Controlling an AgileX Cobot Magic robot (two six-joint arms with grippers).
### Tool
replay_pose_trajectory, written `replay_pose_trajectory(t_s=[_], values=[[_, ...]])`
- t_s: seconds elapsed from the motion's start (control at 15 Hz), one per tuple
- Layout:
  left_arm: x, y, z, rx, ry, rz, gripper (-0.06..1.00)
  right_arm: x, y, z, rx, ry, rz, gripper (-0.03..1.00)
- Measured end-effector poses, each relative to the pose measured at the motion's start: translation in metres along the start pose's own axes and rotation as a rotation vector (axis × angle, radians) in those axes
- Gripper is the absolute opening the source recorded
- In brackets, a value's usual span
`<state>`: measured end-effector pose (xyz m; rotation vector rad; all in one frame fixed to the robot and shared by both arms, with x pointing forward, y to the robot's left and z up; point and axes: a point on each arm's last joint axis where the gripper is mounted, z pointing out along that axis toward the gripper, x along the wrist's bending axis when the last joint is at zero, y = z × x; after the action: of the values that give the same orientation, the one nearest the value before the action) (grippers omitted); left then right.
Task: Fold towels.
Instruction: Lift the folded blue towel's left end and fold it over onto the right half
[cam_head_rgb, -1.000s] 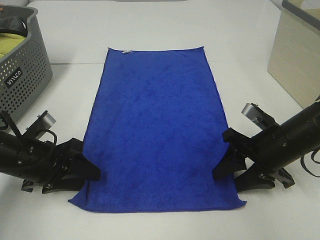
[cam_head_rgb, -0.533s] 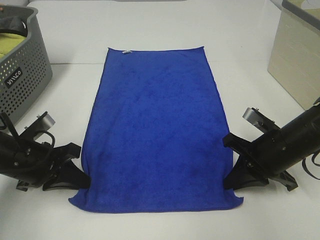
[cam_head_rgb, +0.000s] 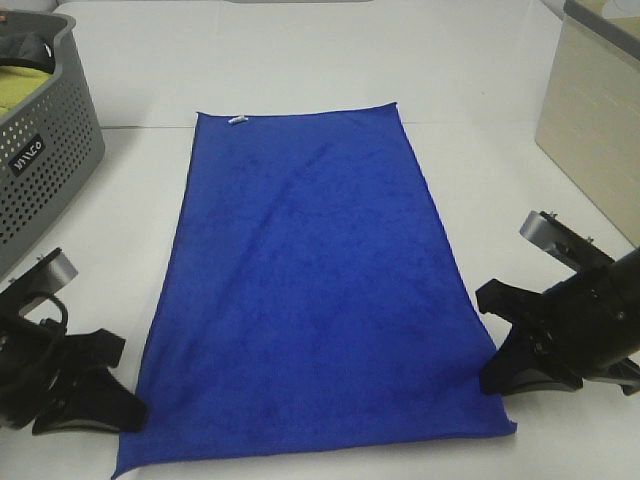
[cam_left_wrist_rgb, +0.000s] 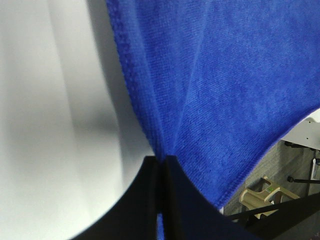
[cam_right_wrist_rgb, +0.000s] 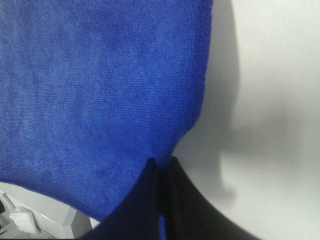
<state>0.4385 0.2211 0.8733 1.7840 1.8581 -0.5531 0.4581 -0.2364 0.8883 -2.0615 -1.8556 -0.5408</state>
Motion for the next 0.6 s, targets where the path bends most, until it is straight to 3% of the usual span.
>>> replay_pose_trajectory(t_s=[0.33, 0.6], values=[[0.0, -0.046, -0.012, 0.03, -0.012, -0.033, 0.0, -0.007, -0.041, -0.005, 0.058, -0.021, 0.003, 0.0], [-0.011, -0.021, -0.018, -0.039, -0.035, -0.051, 0.0, 0.012, -0.008, -0.028, 0.01, -0.015, -0.094, 0.0]])
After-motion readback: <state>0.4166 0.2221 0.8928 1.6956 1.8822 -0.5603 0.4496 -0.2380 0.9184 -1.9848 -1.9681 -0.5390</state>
